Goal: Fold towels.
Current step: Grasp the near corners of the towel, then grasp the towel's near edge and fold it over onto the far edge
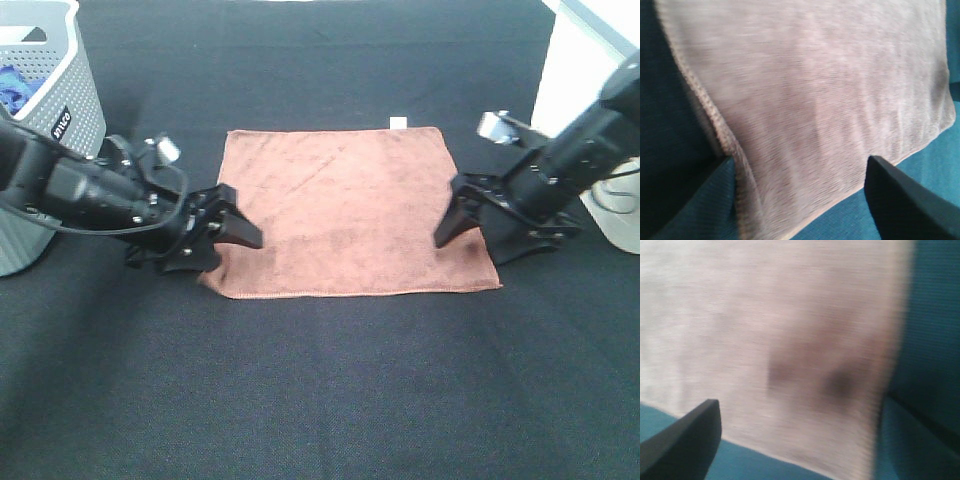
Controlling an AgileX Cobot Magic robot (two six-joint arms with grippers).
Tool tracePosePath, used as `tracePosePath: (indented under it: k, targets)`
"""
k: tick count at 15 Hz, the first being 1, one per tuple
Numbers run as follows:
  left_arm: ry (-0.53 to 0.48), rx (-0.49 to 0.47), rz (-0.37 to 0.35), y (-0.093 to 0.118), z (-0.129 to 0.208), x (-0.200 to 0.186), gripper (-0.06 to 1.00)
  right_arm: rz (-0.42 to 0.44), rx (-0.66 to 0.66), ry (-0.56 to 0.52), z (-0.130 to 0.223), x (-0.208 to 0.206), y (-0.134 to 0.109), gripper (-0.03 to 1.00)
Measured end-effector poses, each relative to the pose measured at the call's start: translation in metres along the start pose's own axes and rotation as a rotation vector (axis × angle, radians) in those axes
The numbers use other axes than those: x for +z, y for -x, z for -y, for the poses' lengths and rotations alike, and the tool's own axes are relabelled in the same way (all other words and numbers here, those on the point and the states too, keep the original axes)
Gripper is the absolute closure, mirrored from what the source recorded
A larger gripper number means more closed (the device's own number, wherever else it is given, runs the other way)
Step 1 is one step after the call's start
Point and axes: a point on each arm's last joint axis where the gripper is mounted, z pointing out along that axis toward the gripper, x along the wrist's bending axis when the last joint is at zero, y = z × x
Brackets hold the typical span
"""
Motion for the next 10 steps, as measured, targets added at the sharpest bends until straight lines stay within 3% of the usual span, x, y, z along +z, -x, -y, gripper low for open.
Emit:
tracePosePath:
  k: [2,3,5,6,7,10]
  targets:
    - [0.000,-0.003,-0.009,0.0008,0.0005,0.0051,0.35,-0.015,0.001,-0.003,0.0006,0.0061,-0.0080,0.23]
    - [0.002,-0.018,-0.023,-0.0018,0.0008,0.0066,0.50,-0.012,0.008,0.001,0.0002,0.0069,-0.0078,0.31]
    - [-0.003,-0.019,-0.047,-0.0069,0.0023,0.0099,0.88,0.006,0.043,0.010,-0.0004,0.0111,-0.0044,0.61]
    - [-0.006,-0.013,-0.050,-0.0071,0.0025,0.0099,0.93,0.026,0.069,0.012,-0.0005,0.0131,-0.0017,0.86]
    - [-0.007,-0.015,-0.051,-0.0072,0.0027,0.0099,0.93,0.037,0.083,0.011,-0.0002,0.0131,-0.0007,0.95]
    - [-0.031,-0.013,-0.046,-0.0065,0.0047,0.0096,0.93,0.040,0.106,-0.011,0.0018,0.0133,-0.0009,0.97]
